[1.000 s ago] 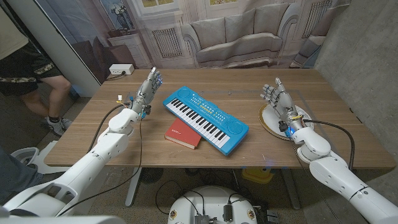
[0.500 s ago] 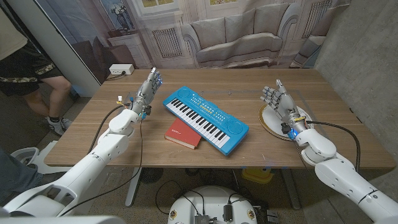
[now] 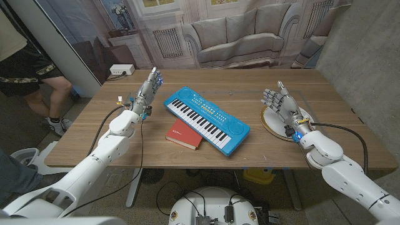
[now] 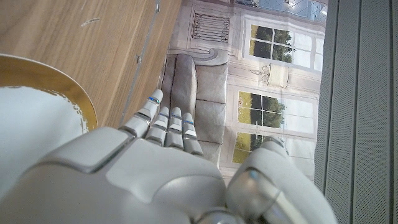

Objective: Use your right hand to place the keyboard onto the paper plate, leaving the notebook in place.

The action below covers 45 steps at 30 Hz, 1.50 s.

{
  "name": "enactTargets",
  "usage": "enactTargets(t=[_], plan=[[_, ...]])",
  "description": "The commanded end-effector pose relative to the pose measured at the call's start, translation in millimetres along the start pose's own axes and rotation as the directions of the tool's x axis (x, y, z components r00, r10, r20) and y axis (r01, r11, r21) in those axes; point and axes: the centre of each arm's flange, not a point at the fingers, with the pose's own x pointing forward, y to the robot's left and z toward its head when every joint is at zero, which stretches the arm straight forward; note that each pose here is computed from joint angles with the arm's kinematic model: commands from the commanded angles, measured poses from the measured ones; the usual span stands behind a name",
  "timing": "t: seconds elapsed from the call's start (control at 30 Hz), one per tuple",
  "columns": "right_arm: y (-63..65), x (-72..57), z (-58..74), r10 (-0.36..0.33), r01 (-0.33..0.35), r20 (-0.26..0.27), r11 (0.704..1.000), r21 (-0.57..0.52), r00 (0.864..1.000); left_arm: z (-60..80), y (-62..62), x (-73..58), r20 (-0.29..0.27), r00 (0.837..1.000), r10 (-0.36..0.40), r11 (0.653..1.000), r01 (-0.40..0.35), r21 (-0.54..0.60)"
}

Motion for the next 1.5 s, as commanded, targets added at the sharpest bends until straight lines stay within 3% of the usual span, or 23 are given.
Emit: enactTargets(t=[0.03, 0.77, 1.5], plan=[[-1.8, -14.2, 5.3, 0.007, -0.007, -0.034, 1.000, 0.004, 0.999, 1.2, -1.1, -2.4, 0.007, 1.000, 0.008, 1.000, -0.008, -0.001], [-8.8, -29.8, 11.1, 0.021, -0.019, -0.064, 0.999, 0.029, 0.998, -1.0, -5.9, 4.9, 0.000, 1.000, 0.000, 1.000, 0.000, -0.006], [-2.6, -45.2, 13.7, 0.040, -0.034, -0.130, 0.998, 0.048, 0.991, -0.9, -5.3, 7.0, 0.006, 1.000, -0.011, 1.000, 0.011, -0.004]])
